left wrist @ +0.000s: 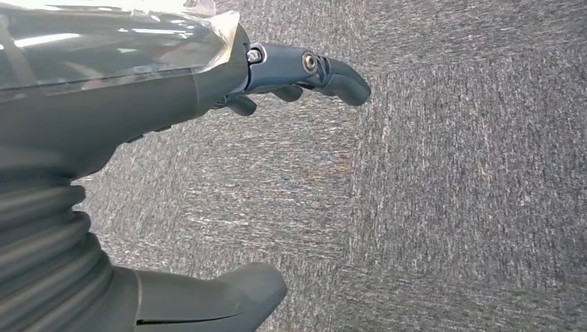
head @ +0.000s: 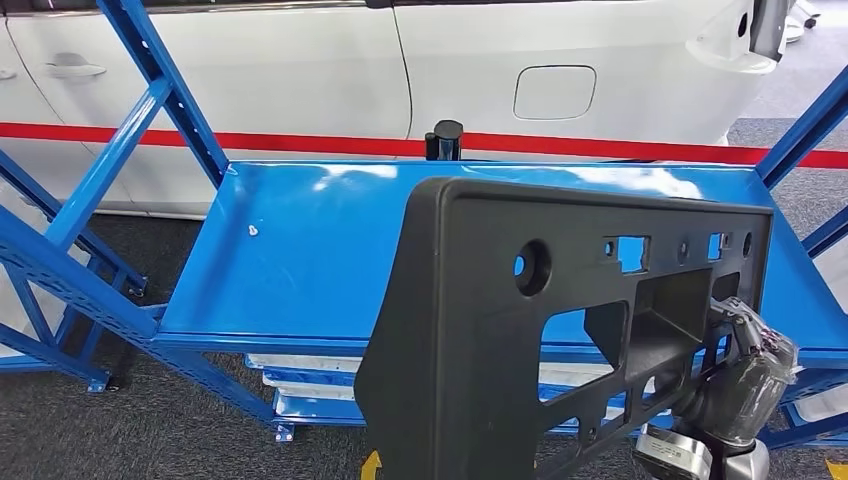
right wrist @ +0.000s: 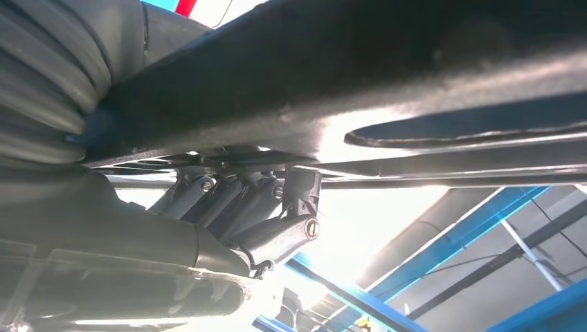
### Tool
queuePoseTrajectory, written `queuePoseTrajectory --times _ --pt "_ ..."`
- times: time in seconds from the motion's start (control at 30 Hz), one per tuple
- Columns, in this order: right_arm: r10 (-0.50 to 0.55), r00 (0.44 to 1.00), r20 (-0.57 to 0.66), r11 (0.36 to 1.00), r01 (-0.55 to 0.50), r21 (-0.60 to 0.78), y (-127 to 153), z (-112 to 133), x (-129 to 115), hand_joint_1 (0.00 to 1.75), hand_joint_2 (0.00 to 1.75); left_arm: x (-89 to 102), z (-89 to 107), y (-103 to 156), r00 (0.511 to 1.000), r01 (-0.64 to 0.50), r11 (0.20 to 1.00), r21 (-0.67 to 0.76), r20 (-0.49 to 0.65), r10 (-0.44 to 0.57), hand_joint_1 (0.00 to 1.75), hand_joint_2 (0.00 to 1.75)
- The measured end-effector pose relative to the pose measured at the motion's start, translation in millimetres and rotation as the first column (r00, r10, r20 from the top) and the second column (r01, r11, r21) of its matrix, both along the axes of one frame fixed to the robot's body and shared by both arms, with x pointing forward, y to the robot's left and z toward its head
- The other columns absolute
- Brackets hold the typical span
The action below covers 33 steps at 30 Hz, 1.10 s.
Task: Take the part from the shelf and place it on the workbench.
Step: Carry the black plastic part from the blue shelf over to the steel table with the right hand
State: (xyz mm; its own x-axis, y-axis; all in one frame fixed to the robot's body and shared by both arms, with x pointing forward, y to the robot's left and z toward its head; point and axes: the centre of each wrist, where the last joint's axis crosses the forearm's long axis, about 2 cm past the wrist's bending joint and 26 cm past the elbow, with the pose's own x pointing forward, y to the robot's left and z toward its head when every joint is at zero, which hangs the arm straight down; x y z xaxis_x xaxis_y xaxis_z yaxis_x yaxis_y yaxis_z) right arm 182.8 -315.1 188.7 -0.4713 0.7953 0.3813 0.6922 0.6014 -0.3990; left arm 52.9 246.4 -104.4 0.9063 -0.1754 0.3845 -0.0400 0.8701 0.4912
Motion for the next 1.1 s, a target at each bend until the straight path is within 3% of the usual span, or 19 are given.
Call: queuePoseTrajectory --times 1.1 --pt "-0.011 1.0 -0.017 0.999 0.011 0.041 -6.0 -8.4 -1.4 1.66 1.75 -0.4 -0.5 4.1 0.999 -0.041 0.999 -0.002 0.003 0.041 0.0 1.75"
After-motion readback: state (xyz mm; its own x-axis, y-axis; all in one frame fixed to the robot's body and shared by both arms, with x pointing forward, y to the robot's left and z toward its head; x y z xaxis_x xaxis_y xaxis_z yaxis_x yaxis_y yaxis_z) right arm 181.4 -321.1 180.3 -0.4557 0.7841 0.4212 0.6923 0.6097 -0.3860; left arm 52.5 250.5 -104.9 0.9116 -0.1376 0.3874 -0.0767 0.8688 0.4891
